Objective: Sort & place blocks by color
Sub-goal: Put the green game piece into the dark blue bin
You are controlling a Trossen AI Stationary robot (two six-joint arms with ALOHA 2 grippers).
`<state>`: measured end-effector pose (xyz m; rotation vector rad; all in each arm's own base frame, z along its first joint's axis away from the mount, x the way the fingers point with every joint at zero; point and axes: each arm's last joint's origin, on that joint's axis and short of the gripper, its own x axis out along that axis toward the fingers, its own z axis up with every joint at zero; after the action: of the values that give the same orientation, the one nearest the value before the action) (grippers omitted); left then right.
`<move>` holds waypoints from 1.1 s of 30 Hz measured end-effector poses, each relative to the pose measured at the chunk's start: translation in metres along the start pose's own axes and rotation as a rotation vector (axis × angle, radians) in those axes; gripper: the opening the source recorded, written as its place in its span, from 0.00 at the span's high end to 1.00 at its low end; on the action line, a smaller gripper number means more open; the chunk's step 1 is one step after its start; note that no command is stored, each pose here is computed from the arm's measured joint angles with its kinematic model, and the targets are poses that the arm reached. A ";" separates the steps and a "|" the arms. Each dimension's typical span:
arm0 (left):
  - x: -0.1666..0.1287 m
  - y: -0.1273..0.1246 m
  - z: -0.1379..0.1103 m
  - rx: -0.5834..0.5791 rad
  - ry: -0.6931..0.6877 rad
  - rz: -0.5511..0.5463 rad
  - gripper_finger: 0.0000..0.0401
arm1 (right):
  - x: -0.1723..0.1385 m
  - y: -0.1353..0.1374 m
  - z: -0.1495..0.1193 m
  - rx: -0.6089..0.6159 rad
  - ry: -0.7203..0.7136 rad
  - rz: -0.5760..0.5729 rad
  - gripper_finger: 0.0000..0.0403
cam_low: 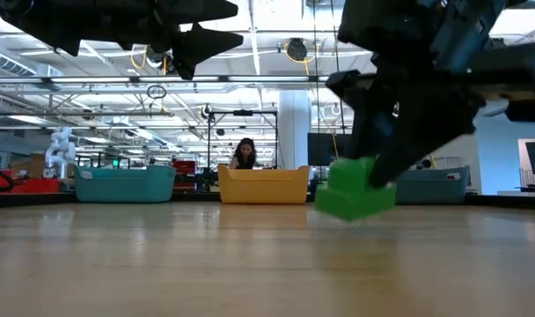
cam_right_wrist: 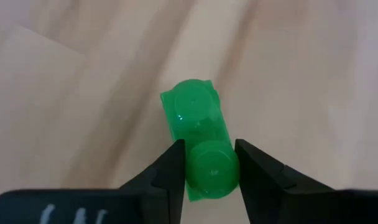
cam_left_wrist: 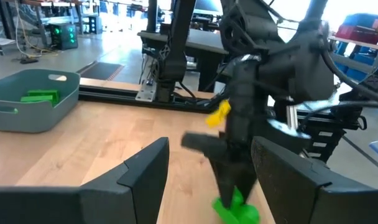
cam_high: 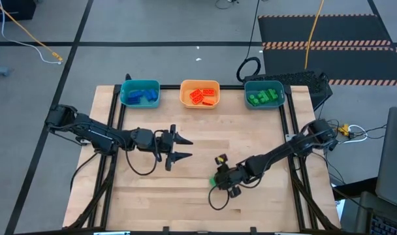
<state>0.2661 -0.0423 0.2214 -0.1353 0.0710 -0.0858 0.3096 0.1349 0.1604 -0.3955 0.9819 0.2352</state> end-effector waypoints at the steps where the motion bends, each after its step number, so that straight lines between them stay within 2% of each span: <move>1: 0.000 0.000 0.000 0.000 0.000 -0.001 0.42 | -0.005 -0.003 -0.001 0.002 0.009 -0.013 0.73; 6: 0.000 -0.001 0.000 0.000 -0.001 -0.003 0.42 | -0.032 -0.028 -0.011 0.038 0.108 -0.166 0.73; 12: 0.000 -0.001 0.000 -0.010 -0.002 -0.003 0.42 | -0.074 -0.073 -0.033 0.225 0.208 -0.366 0.73; 19: 0.000 -0.002 0.001 -0.009 -0.010 -0.007 0.42 | -0.109 -0.128 -0.073 0.444 0.222 -0.517 0.73; 23: 0.000 -0.002 0.001 -0.001 -0.011 -0.002 0.42 | -0.129 -0.159 -0.099 0.549 0.240 -0.667 0.73; 29: 0.000 -0.002 0.001 -0.001 -0.009 -0.002 0.42 | -0.150 -0.200 -0.132 0.698 0.201 -0.810 0.73; 33: 0.000 -0.002 0.001 0.003 -0.009 -0.003 0.42 | -0.153 -0.222 -0.153 0.759 0.215 -0.826 0.73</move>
<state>0.2658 -0.0439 0.2223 -0.1330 0.0622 -0.0878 0.1930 -0.1336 0.2626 -0.0960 0.9640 -0.9229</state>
